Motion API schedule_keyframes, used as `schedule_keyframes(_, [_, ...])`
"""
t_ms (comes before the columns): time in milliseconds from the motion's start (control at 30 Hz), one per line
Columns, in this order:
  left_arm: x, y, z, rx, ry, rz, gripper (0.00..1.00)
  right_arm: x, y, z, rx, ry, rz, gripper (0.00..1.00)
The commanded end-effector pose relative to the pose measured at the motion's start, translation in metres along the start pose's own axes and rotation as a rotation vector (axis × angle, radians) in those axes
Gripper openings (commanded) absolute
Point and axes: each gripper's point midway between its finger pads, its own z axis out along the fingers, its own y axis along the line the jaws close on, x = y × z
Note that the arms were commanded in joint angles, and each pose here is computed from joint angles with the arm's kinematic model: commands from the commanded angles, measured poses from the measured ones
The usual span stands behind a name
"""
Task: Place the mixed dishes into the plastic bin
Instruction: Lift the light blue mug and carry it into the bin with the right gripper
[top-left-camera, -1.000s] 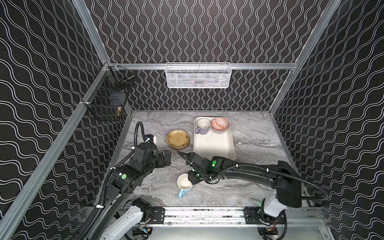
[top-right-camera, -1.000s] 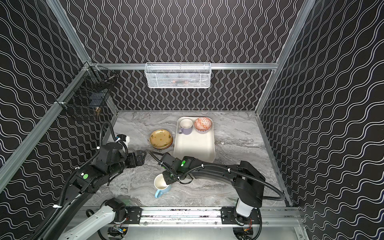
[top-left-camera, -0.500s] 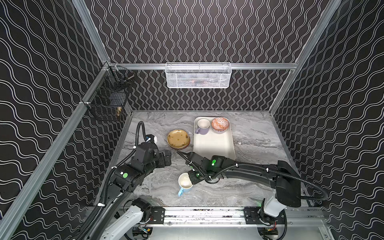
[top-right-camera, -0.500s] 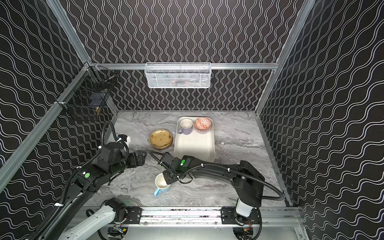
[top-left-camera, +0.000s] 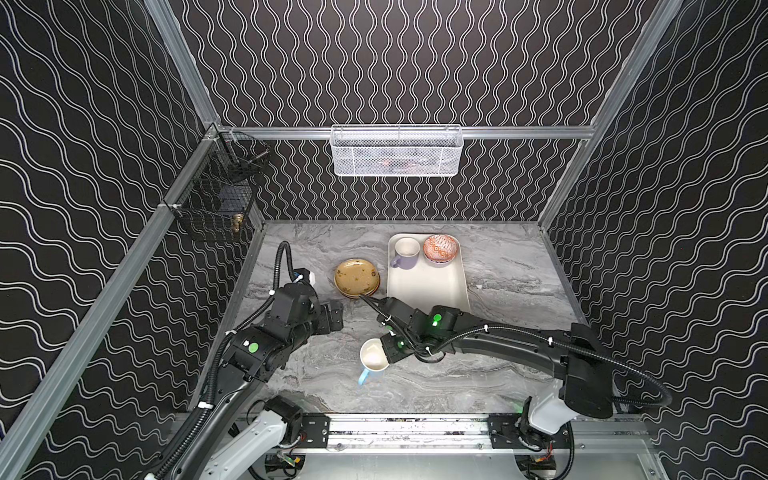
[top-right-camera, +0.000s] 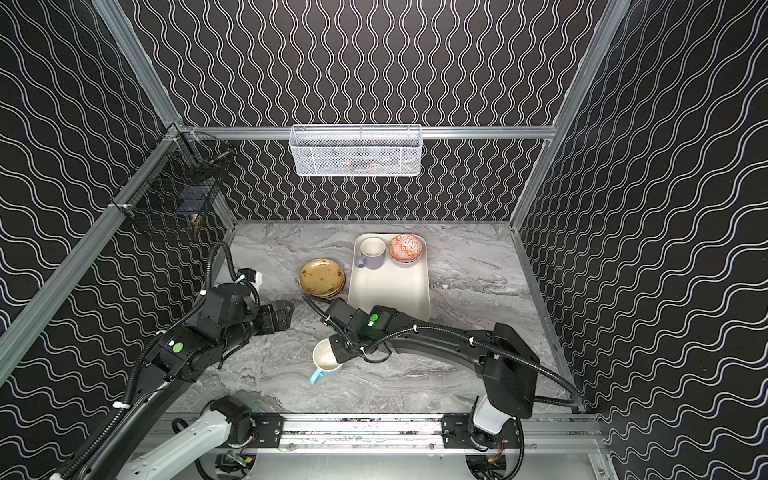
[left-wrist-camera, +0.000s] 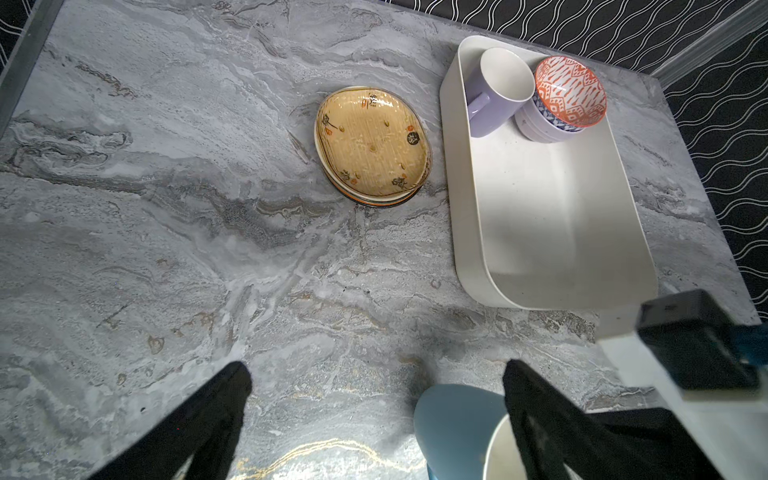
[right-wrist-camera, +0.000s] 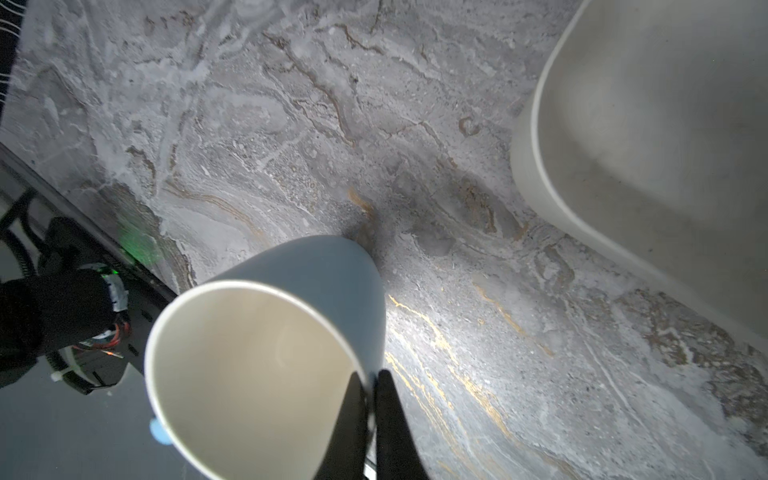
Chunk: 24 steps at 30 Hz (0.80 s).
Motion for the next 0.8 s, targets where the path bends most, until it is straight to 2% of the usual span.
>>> schedule_keyframes(0, [-0.008, -0.001, 0.000, -0.006, -0.028, 0.002, 0.99, -0.028, -0.002, -0.022, -0.006, -0.093, 0.008, 0.01])
schedule_keyframes(233, [-0.016, -0.006, 0.002, 0.006, -0.041, 0.000, 0.99, -0.088, -0.045, -0.072, 0.025, -0.242, 0.074, 0.00])
schedule_keyframes(433, [-0.017, -0.015, 0.016, 0.032, -0.018, 0.002, 0.99, -0.127, -0.119, -0.094, 0.116, -0.328, 0.172, 0.01])
schedule_keyframes(600, [-0.019, -0.021, 0.032, 0.037, 0.007, 0.011, 0.99, -0.145, -0.176, -0.083, 0.186, -0.317, 0.239, 0.00])
schedule_keyframes(767, [-0.016, -0.026, 0.046, 0.048, 0.025, -0.004, 0.99, -0.159, -0.212, -0.059, 0.194, -0.280, 0.289, 0.00])
